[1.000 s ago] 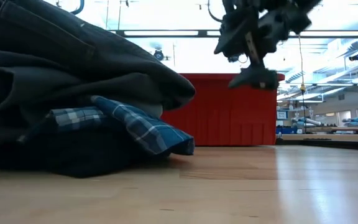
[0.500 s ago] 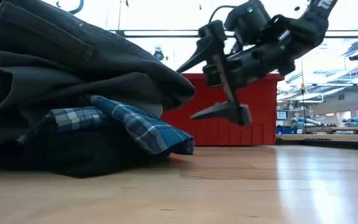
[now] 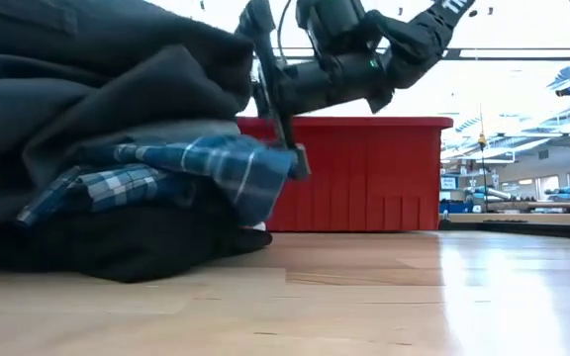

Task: Fold laundry
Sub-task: Put the gray shorts into the red bin

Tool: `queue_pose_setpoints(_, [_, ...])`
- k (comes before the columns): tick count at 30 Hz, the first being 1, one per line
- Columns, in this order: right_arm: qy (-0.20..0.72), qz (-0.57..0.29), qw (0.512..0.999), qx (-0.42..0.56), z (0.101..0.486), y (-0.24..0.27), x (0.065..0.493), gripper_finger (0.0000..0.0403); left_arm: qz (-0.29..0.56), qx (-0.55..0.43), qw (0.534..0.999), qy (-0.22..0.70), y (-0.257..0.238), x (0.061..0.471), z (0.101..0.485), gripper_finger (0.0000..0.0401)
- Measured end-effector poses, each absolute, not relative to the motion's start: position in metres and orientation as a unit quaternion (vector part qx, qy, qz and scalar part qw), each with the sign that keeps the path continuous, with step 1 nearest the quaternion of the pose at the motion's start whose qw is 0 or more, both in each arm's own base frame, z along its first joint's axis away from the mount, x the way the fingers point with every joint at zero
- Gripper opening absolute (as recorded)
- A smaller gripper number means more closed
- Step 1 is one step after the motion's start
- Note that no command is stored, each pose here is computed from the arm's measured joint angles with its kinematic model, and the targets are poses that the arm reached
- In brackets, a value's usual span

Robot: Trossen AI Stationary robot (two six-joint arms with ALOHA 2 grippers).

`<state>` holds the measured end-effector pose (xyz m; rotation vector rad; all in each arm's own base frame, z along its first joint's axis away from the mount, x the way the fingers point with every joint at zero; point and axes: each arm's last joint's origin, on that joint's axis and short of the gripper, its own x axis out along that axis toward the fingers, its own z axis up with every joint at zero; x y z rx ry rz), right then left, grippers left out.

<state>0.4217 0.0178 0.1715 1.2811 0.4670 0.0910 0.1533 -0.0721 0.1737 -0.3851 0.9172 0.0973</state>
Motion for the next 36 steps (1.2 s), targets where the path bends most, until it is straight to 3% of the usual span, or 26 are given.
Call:
queue_pose_setpoints(3, [0.205, 0.059, 0.769, 0.602, 0.189, 0.020, 0.427, 0.0399, 0.052, -0.192, 0.876, 0.440, -0.072, 0.153, 0.173, 0.0143])
queue_pose_setpoints(9, [0.274, 0.039, 0.747, 0.605, 0.212, 0.021, 0.423, 0.0385, 0.058, -0.195, 0.876, 0.438, -0.072, 0.153, 0.173, 0.0143])
queue_pose_setpoints(14, [0.379, -0.017, 0.716, 0.586, 0.213, 0.021, 0.399, 0.0369, 0.059, -0.202, 0.874, 0.439, -0.072, 0.153, 0.173, 0.0143])
queue_pose_setpoints(19, [0.399, -0.009, 0.725, 0.562, 0.242, 0.033, 0.375, 0.0358, 0.059, -0.203, 0.873, 0.440, -0.072, 0.153, 0.173, 0.0143])
queue_pose_setpoints(23, [0.387, 0.016, 0.730, 0.563, 0.245, 0.050, 0.355, 0.0350, 0.058, -0.204, 0.872, 0.441, -0.072, 0.153, 0.173, 0.0143])
queue_pose_setpoints(30, [0.301, 0.027, 0.682, 0.666, 0.201, 0.076, 0.354, 0.0348, 0.062, -0.214, 0.869, 0.441, -0.072, 0.153, 0.173, 0.0143])
queue_pose_setpoints(36, [0.219, -0.032, 0.713, 0.665, 0.193, 0.108, 0.376, 0.0348, 0.067, -0.221, 0.866, 0.443, -0.072, 0.153, 0.173, 0.0143])
